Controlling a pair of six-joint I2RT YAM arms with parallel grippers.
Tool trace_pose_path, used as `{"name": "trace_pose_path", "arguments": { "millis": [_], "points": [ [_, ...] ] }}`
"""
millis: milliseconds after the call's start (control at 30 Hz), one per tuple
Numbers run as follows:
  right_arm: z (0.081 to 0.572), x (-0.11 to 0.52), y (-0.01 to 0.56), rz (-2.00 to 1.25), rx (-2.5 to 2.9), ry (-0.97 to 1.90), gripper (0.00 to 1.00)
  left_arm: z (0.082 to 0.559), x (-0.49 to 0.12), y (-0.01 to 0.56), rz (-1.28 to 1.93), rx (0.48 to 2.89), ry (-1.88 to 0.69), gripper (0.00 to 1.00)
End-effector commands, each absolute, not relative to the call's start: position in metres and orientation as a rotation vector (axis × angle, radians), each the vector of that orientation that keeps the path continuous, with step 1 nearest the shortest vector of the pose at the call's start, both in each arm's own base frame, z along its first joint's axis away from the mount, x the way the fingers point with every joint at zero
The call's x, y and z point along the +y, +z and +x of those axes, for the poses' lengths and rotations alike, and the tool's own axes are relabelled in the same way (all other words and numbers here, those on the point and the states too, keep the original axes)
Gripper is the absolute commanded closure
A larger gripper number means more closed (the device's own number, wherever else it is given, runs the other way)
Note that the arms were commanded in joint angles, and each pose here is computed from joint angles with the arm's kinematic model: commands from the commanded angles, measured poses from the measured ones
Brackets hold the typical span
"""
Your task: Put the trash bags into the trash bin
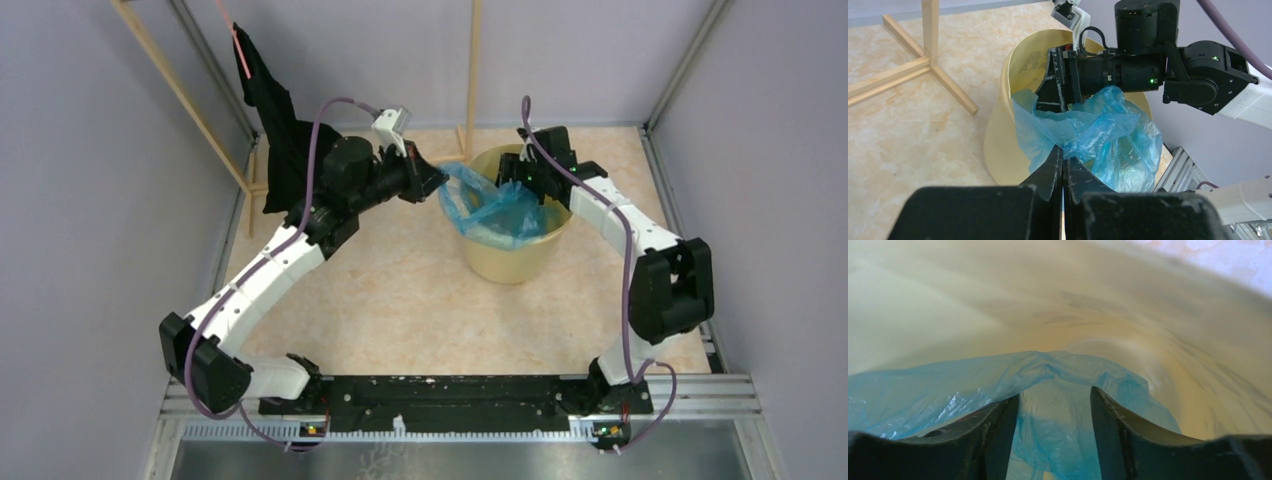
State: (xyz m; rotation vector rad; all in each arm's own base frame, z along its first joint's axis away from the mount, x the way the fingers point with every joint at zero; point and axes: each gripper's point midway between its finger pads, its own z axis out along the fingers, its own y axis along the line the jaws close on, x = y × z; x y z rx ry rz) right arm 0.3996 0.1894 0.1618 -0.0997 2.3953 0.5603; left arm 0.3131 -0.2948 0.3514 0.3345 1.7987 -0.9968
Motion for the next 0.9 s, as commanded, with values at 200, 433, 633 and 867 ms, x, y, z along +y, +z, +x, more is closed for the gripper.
{"name": "trace_pose_path", "arguments": {
  "millis": [200,433,633,867],
  "points": [
    [0.361,0.129,0.329,-0.128,2.035,0.313,0.11,0.323,-0.298,0.369,0.409,1.742,-0.95,1.0],
    [0.315,0.122,0.362,-0.267,1.944,0.322,0.12,0.319,-0.295,0.374,0.405,1.718,-0.959,1.0],
    [0.279,0.179,0.377,-0.555,1.781,0.57,0.3,0.314,-0.294,0.38,0.406,1.707,-0.979,1.0],
    [0.291,0.197,0.353,-0.59,1.822,0.444,0.25,0.311,-0.294,0.383,0.406,1.703,-0.991,1.0]
  ]
}}
